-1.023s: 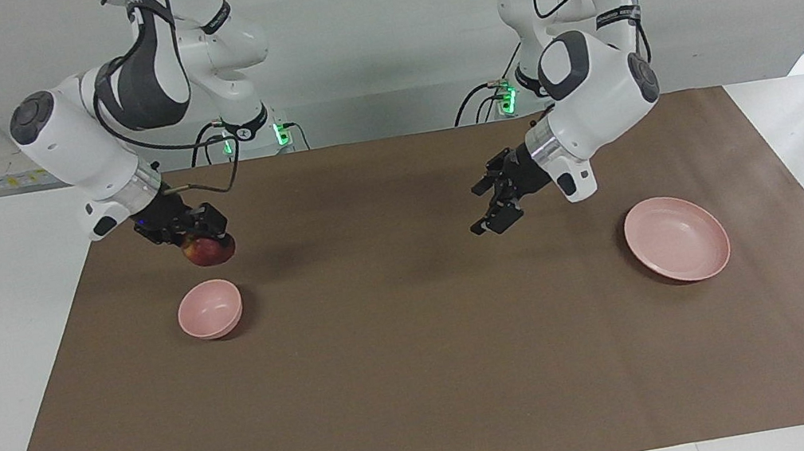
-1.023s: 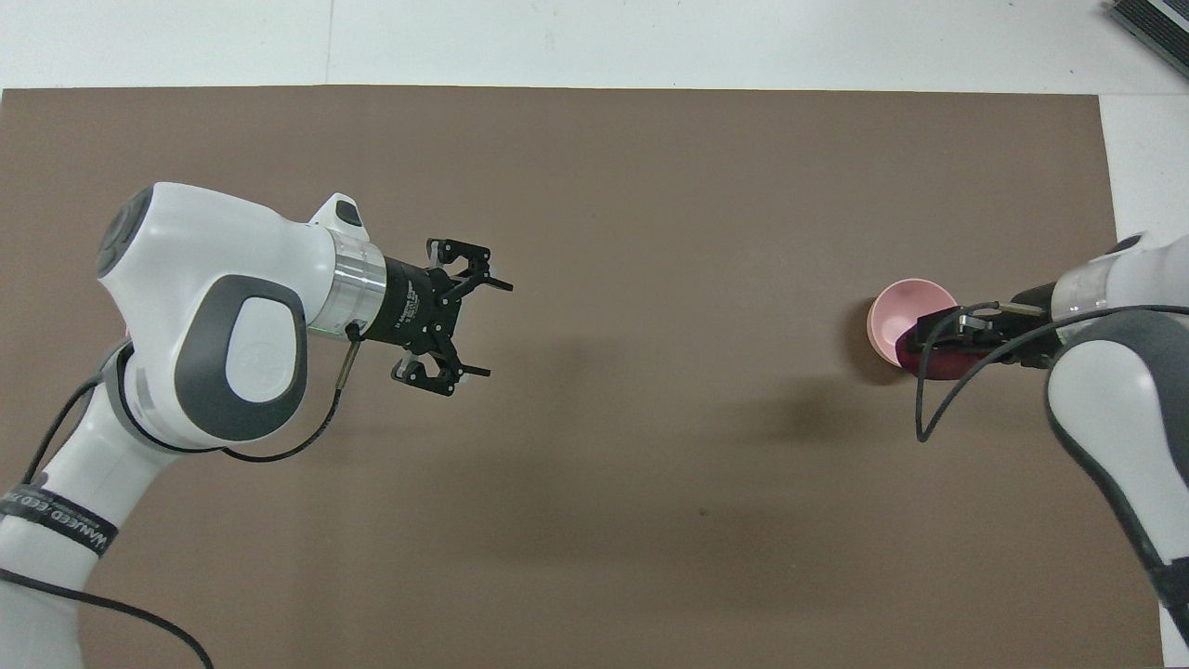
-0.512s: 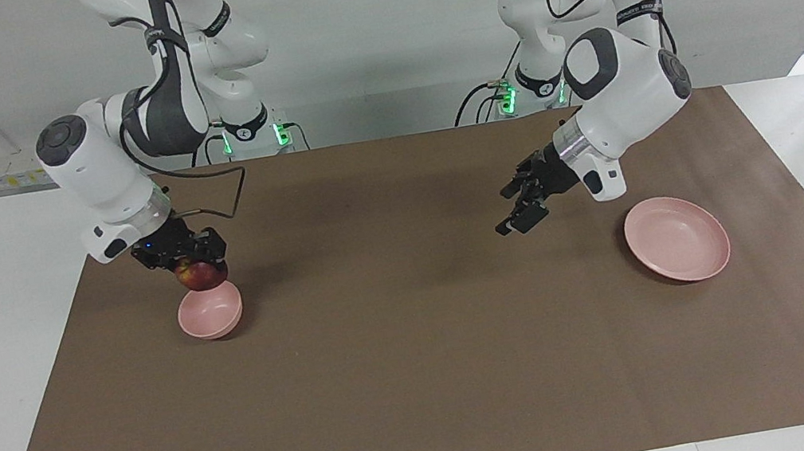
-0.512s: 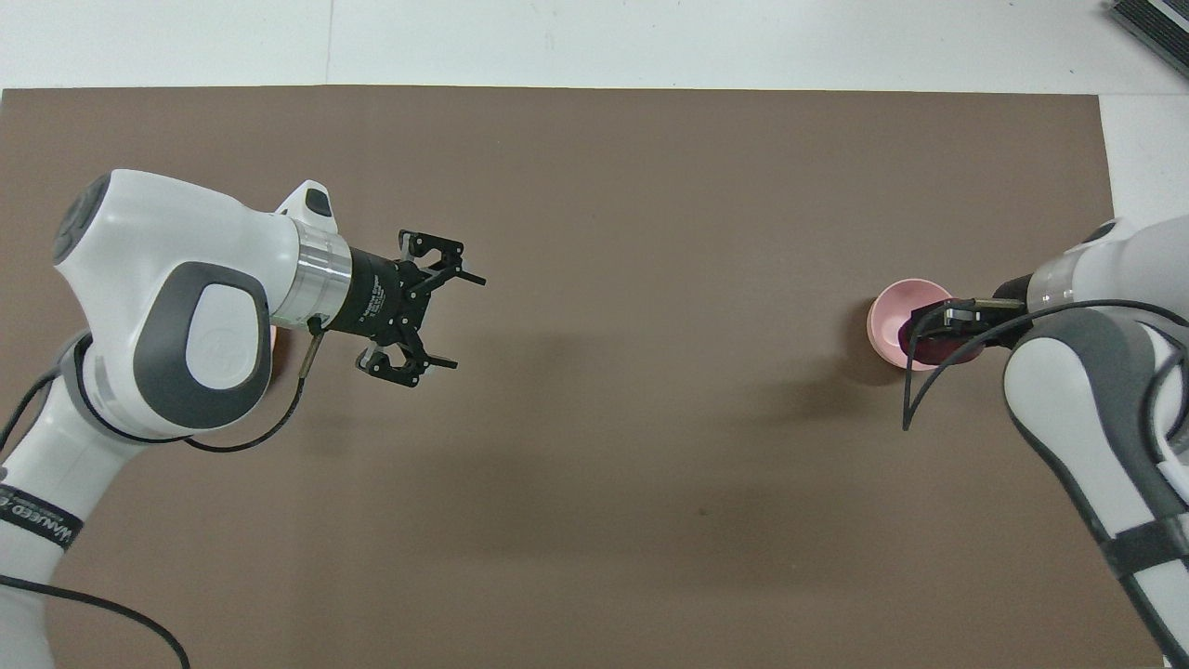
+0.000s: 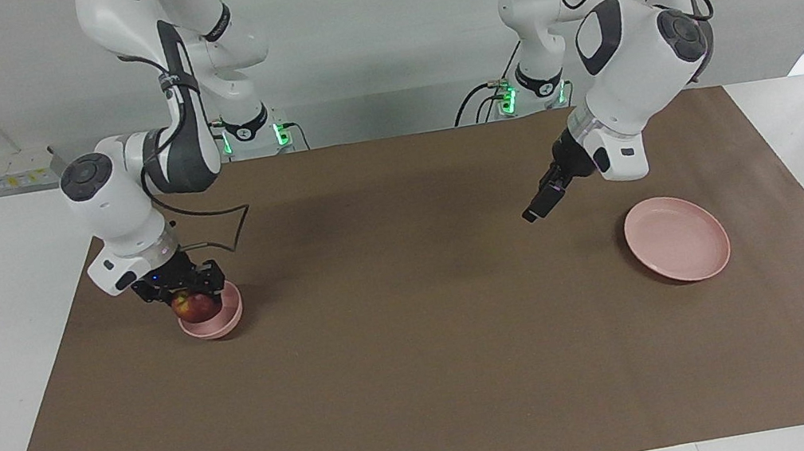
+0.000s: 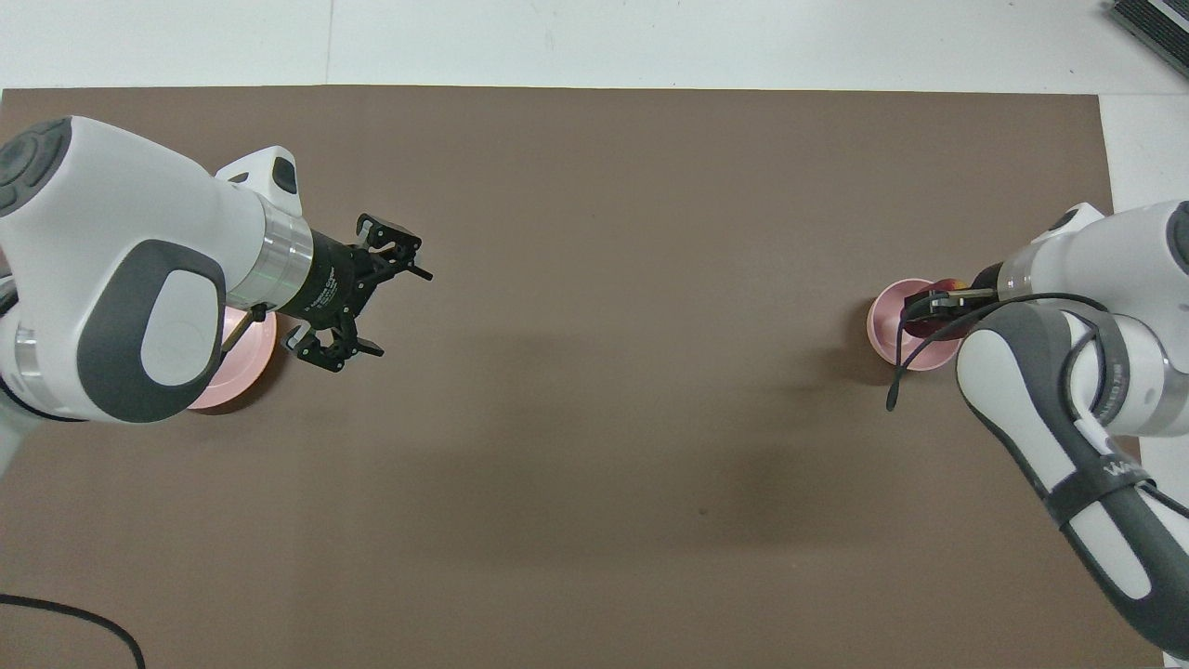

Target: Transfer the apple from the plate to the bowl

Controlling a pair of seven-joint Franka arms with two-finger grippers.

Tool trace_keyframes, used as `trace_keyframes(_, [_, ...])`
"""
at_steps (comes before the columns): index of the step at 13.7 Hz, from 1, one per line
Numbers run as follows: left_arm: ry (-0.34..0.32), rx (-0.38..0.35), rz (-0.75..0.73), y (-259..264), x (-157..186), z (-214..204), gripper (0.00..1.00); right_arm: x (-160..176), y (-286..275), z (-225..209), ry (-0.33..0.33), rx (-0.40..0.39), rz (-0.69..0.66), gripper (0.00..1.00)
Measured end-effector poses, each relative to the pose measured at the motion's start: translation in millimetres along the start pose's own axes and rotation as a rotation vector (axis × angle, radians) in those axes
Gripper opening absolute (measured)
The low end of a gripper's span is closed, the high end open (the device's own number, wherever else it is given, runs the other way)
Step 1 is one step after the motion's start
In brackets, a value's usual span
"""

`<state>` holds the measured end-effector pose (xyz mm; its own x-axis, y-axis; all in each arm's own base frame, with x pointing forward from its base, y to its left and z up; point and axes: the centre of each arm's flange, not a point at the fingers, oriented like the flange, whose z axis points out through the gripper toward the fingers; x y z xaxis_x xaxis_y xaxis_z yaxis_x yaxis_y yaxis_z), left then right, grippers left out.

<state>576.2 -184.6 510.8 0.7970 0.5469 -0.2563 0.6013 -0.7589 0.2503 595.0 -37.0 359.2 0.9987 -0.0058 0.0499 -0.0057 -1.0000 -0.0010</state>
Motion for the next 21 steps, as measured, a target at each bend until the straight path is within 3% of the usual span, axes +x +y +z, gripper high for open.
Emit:
trace_keyframes(5, [0.035,-0.013,0.184,-12,8,-39,1.0,0,-1,8,-0.013,0.0,-0.002,0.81])
trace_keyframes(9, [0.075,-0.012,0.348,-52,40,-78,1.0,0,-5,17,-0.028,0.001,0.004,0.81])
trace_keyframes(13, [0.17,0.123,0.466,-74,38,-123,1.0,0,-15,23,-0.039,0.001,0.0,0.81])
trace_keyframes(18, [0.198,0.149,0.615,-111,40,-166,1.0,0,-15,30,-0.05,0.001,0.007,0.81])
trace_keyframes(19, [0.193,0.152,0.64,-118,40,-173,1.0,0,-15,30,-0.05,0.0,0.008,0.84])
trace_keyframes(21, [0.177,0.187,0.669,-129,32,-182,1.0,0,-15,29,-0.048,0.0,0.009,1.0])
